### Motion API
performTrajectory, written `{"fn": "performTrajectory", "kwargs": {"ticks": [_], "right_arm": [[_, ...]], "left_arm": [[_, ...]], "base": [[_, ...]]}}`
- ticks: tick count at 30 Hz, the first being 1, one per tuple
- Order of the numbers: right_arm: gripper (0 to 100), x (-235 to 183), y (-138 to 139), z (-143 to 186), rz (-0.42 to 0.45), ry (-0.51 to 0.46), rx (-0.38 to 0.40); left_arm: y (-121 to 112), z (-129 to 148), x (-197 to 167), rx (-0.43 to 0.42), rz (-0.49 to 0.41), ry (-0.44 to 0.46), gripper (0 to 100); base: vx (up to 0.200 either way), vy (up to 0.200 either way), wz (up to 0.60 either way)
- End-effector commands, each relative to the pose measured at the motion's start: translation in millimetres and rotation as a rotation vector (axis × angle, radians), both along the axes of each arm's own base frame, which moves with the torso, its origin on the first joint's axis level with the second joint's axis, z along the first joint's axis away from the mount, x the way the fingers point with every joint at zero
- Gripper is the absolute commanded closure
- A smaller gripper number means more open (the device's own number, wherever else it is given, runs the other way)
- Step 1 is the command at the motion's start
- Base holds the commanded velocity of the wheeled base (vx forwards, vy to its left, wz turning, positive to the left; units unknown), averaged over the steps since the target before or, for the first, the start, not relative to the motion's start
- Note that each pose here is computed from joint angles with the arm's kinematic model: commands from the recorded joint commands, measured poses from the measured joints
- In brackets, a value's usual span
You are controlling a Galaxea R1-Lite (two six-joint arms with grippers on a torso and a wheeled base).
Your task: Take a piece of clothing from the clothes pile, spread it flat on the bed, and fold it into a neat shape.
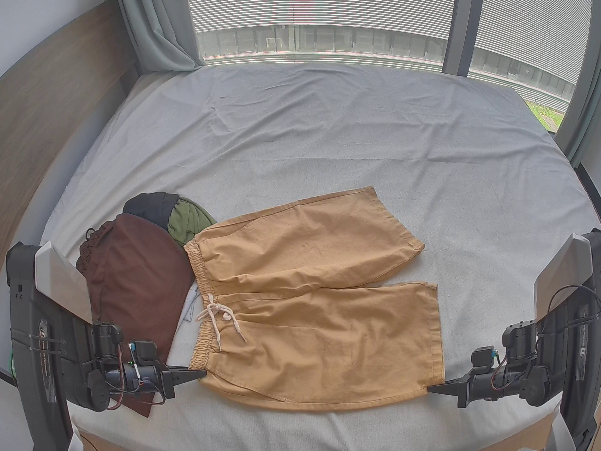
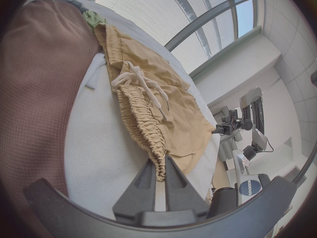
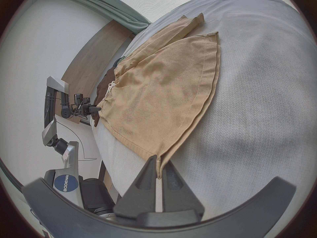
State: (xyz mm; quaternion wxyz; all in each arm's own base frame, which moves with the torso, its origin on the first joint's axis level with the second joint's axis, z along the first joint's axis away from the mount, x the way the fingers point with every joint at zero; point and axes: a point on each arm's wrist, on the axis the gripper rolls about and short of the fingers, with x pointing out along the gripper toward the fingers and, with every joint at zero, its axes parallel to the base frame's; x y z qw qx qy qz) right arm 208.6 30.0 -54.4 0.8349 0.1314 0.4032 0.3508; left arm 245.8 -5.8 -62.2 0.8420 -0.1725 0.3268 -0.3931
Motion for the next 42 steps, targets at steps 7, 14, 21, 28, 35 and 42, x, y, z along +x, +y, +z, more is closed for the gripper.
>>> {"fn": "performTrajectory", "kwargs": {"ticks": [7, 14, 21, 28, 35, 42], "right_arm": [[100, 1, -1, 0, -0.008, -0.001, -0.007], [100, -3, -1, 0, -0.009, 0.012, -0.011], [100, -5, -1, 3, 0.006, -0.002, -0.02], [100, -5, -2, 6, 0.029, -0.038, -0.036], [100, -6, -3, 21, 0.079, -0.108, -0.029], [100, -10, -7, 27, 0.096, -0.123, -0.053]], "left_arm": [[5, -13, -3, 0.041, -0.035, -0.038, 100], [4, -15, -8, 0.044, -0.043, -0.02, 100], [3, 0, -25, 0.01, -0.057, 0.011, 100], [4, 5, -33, 0.003, -0.061, 0.025, 100], [4, 6, -39, 0.004, -0.064, 0.042, 100], [4, 6, -44, 0.023, -0.083, 0.025, 100]], "base": [[0.0, 0.0, 0.0], [0.0, 0.0, 0.0], [0.0, 0.0, 0.0], [0.0, 0.0, 0.0], [0.0, 0.0, 0.0], [0.0, 0.0, 0.0]]}}
